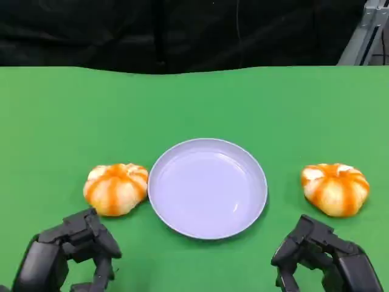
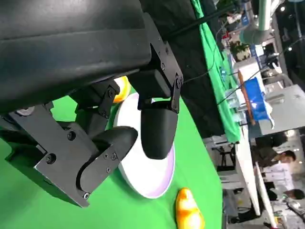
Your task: Grasp the bread from the table and place it into the plate.
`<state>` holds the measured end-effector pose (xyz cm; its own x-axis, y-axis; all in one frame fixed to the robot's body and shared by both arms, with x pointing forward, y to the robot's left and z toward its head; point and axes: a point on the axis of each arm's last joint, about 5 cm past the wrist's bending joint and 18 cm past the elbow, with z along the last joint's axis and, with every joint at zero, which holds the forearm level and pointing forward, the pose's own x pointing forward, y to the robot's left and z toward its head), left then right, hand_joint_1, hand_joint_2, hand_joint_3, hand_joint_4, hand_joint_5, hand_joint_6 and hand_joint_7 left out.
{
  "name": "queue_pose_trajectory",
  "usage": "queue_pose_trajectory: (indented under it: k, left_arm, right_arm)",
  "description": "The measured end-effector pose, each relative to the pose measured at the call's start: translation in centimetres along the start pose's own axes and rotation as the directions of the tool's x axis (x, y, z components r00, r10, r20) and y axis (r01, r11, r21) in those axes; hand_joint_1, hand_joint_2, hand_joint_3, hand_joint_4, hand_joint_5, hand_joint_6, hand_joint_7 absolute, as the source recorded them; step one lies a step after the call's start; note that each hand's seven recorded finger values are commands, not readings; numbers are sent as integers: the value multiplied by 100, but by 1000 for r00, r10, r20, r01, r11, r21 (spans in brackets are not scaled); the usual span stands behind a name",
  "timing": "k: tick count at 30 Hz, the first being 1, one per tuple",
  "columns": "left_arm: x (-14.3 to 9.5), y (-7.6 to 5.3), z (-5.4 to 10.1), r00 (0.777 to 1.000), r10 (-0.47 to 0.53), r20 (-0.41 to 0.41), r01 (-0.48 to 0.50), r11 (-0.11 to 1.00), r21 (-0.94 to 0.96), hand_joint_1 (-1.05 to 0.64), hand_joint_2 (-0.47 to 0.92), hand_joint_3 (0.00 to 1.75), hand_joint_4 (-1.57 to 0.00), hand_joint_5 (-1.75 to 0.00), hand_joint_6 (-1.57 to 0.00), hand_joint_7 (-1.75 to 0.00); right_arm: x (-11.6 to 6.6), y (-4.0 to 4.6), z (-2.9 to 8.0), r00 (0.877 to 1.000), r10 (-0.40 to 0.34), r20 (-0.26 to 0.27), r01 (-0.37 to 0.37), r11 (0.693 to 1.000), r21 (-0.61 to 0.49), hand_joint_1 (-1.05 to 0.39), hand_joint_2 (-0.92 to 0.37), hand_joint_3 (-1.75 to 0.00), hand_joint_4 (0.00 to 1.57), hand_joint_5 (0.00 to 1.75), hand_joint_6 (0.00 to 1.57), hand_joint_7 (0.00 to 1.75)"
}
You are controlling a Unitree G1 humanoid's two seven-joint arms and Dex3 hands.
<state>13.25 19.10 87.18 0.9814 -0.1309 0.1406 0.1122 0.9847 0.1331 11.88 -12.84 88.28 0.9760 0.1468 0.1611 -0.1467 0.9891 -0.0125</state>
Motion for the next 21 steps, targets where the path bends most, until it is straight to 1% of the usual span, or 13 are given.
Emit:
queue_pose_trajectory:
  k: [1,2,3,4,6,9,12,14,16,17,18,21]
  left_arm:
    - [17,4,18,1000,-7,-6,7,999,50,-23,59,83,-66,-111,-84,-45]
    - [32,11,36,1000,-13,-9,14,995,96,-29,67,62,-62,-98,-80,-33]
    - [51,18,62,1000,-15,-11,17,988,153,-33,79,35,-62,-85,-80,-21]
    - [73,22,85,1000,-18,-15,21,978,208,-34,84,24,-62,-81,-81,-16]
    - [125,21,128,1000,-21,-22,27,952,304,-47,88,8,-53,-67,-68,-4]
    - [226,11,204,998,-34,-43,50,878,476,-54,89,3,-44,-61,-57,0]
    - [344,-14,275,998,-35,-52,60,803,593,-58,90,1,-35,-59,-48,0]
    - [418,-29,315,998,-32,-58,62,743,666,-59,90,1,-33,-59,-47,0]
    - [465,-42,334,998,-26,-65,65,705,706,-60,91,1,-30,-58,-42,0]
    - [494,-59,342,997,-28,-73,72,674,735,-60,91,1,-29,-58,-41,0]
    - [527,-77,352,997,-31,-76,78,641,764,-59,91,1,-25,-64,-40,0]
    - [633,-119,375,997,-34,-72,79,557,827,-59,91,0,-20,-69,-39,0]
  right_arm:
    - [2,1,0,1000,0,0,0,1000,1,-5,-38,-133,65,169,67,148]
    - [4,3,1,1000,1,1,-1,1000,2,-5,-38,-133,65,169,67,148]
    - [6,5,2,1000,1,2,-1,1000,2,-5,-38,-133,65,169,67,149]
    - [8,6,2,1000,1,2,-1,1000,3,-5,-38,-133,65,170,67,149]
    - [14,7,4,1000,1,5,-1,1000,4,-4,-37,-134,65,171,67,150]
    - [26,14,8,1000,2,10,-2,1000,8,-4,-37,-135,65,171,66,151]
    - [33,25,7,1000,3,4,-3,1000,12,-4,-36,-136,65,171,66,151]
    - [35,32,6,1000,2,1,-2,1000,11,-4,-36,-137,66,170,66,151]
    - [34,34,6,1000,0,0,0,1000,8,-4,-36,-137,66,170,66,151]
    - [33,35,6,1000,-1,-1,1,1000,7,-4,-36,-136,66,170,66,150]
    - [32,37,7,1000,0,-2,0,1000,6,-3,-36,-137,66,169,66,150]
    - [30,43,13,1000,2,-1,-2,1000,5,-2,-36,-137,66,169,66,149]
